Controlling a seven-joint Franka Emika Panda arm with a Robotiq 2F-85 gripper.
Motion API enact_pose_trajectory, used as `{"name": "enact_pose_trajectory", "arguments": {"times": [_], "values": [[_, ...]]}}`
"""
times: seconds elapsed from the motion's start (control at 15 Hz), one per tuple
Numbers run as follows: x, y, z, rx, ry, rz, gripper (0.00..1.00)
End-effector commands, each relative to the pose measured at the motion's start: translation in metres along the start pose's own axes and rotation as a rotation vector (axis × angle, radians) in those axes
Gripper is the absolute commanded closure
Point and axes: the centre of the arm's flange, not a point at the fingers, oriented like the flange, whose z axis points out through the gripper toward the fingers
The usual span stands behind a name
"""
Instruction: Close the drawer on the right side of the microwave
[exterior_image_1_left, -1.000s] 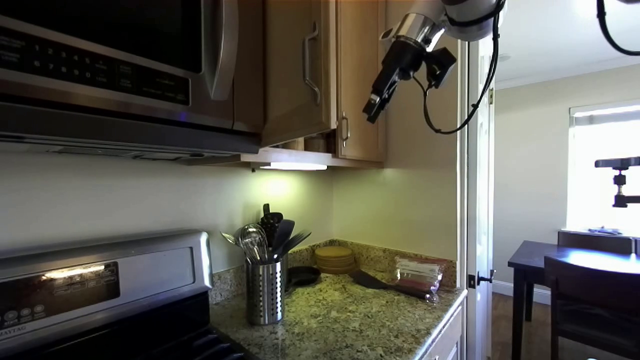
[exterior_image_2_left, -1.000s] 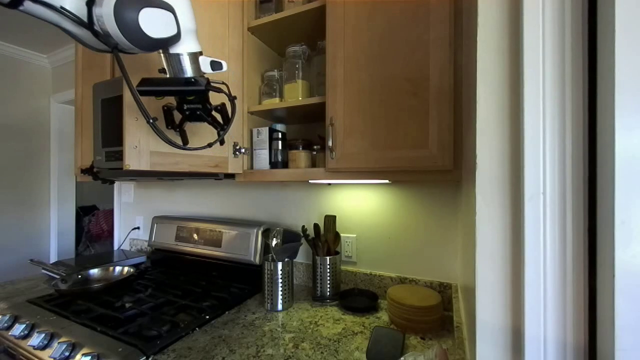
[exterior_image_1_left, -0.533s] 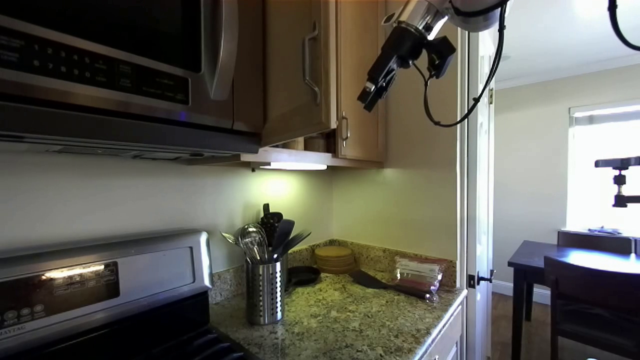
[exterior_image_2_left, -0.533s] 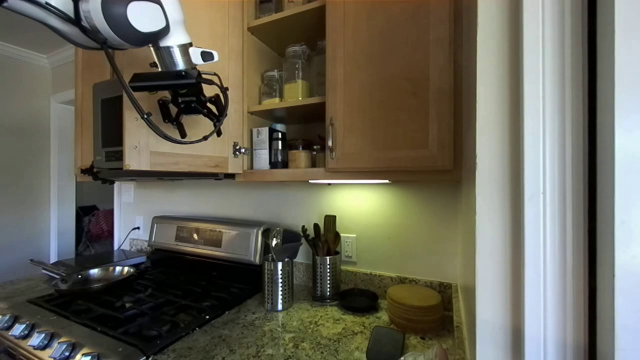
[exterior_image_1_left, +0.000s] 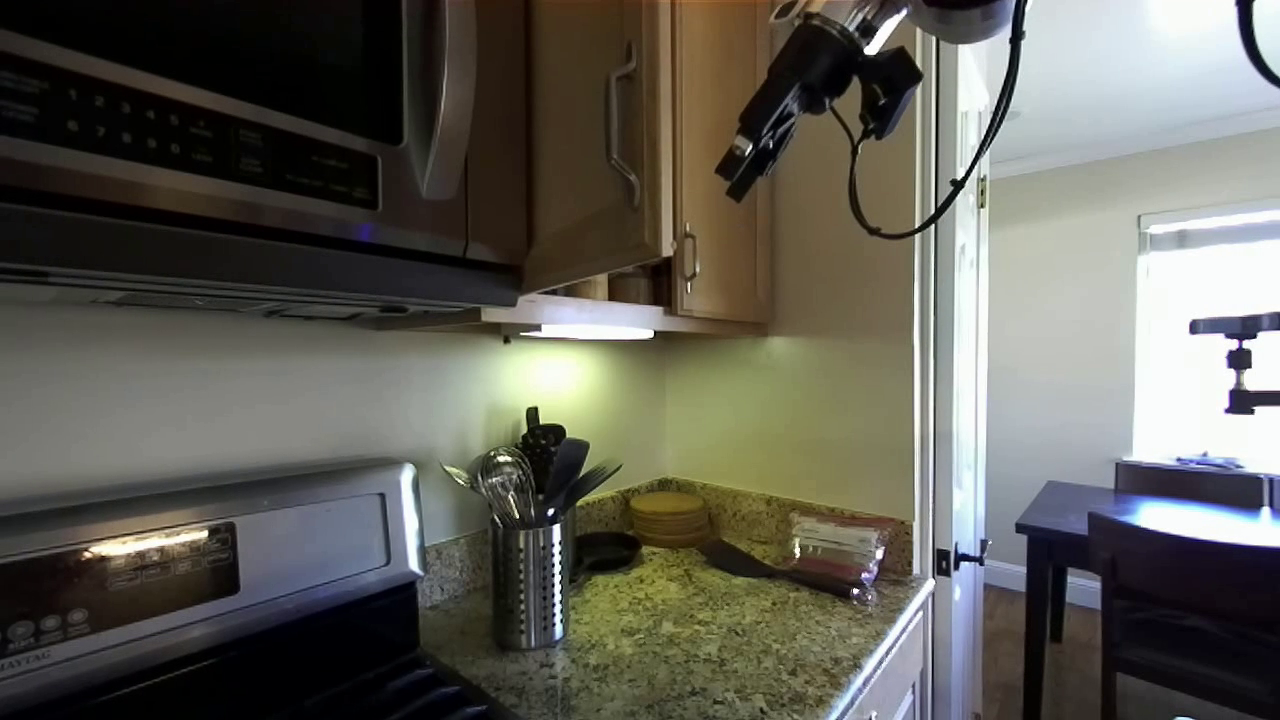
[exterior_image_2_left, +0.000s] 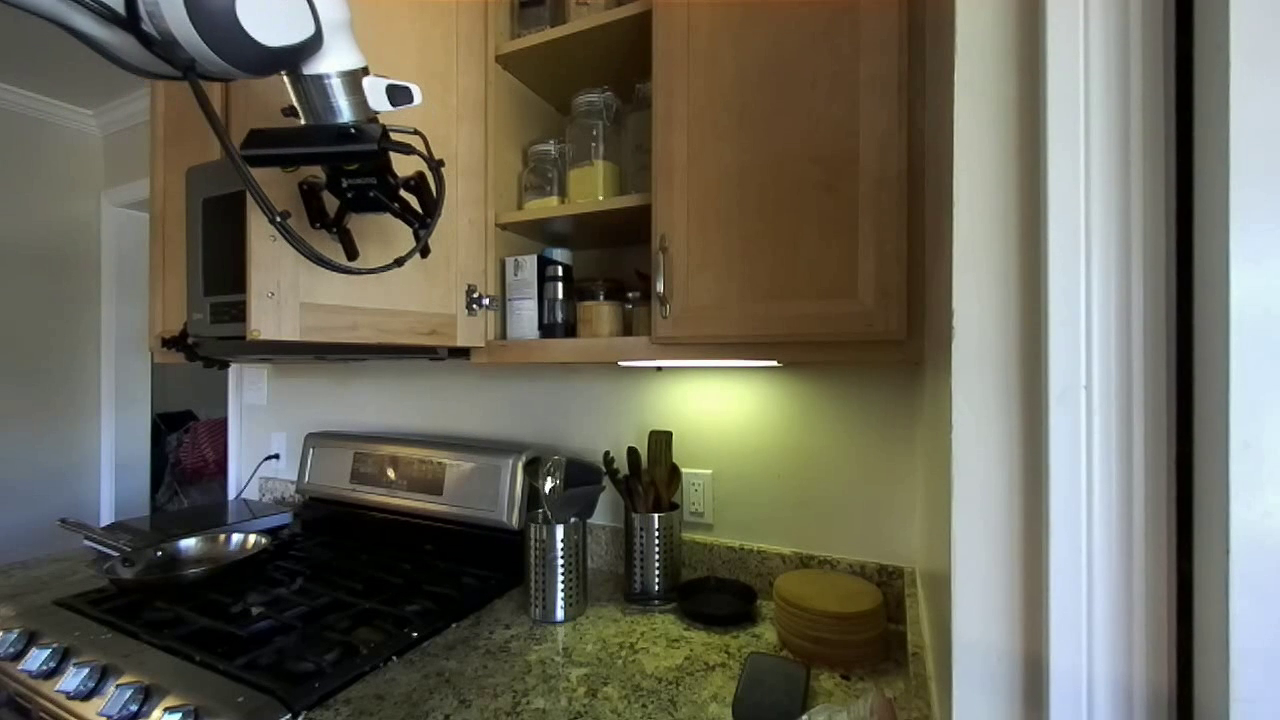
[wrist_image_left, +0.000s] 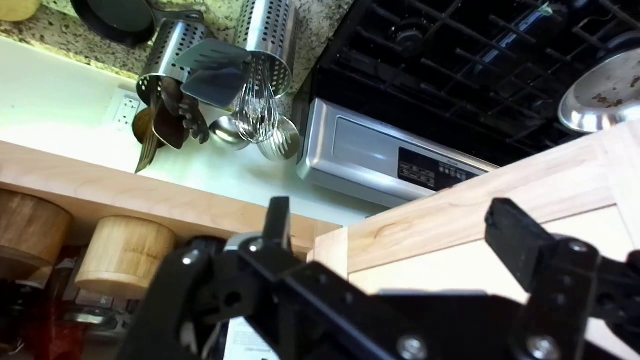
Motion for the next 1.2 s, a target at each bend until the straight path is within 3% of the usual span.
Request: {"name": "enact_pose_trajectory", "arguments": {"times": [0.0,0.47,0.93,1.13], "values": [[-0.012,-0.016,-0.038,0.040,0.059,-0.019,0.00],[-0.006,-0.071,-0.062,0.054,0.153,-0.020,0.00],[0.014,-0.141,-0.089,0.208,0.230,-0.131,0.00],[0.021,-0.161,-0.099,0.234,0.262,-0.146,0.00]]}}
